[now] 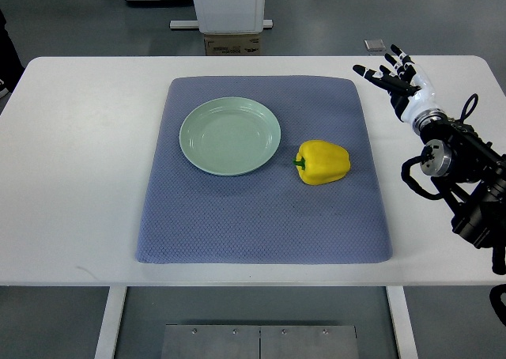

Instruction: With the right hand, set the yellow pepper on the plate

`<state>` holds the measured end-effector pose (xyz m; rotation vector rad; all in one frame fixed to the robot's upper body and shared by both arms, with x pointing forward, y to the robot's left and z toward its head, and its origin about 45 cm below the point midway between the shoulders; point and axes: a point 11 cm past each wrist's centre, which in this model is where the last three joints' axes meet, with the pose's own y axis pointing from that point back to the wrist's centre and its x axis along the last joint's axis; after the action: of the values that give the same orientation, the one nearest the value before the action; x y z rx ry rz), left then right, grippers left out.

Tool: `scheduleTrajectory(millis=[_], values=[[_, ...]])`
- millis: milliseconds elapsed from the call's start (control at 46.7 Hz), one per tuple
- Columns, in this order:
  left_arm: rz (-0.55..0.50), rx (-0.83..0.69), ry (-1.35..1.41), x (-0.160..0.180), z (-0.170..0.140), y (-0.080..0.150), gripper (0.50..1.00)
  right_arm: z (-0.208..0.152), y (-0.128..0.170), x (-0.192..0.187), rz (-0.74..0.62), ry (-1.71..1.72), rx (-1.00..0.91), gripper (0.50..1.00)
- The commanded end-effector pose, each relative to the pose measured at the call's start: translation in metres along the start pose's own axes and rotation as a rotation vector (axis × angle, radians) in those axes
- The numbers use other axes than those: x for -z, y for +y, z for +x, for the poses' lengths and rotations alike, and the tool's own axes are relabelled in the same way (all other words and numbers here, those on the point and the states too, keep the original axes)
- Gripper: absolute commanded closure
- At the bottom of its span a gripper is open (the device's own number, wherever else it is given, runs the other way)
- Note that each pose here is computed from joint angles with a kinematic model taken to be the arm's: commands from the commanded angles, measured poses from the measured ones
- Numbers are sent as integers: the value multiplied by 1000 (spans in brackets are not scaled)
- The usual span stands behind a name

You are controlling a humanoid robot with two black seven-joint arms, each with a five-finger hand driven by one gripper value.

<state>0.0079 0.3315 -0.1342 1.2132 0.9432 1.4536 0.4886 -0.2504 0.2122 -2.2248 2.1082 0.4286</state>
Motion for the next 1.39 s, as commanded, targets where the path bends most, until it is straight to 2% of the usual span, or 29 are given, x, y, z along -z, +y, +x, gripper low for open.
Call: scheduleTrajectory(millis=[0, 1370], values=[[3, 0, 1, 1, 0, 0, 500, 0, 0, 0, 0, 0, 0, 500], [1, 0, 1, 0, 0, 0, 500, 7, 0, 10, 28, 8, 17, 500]])
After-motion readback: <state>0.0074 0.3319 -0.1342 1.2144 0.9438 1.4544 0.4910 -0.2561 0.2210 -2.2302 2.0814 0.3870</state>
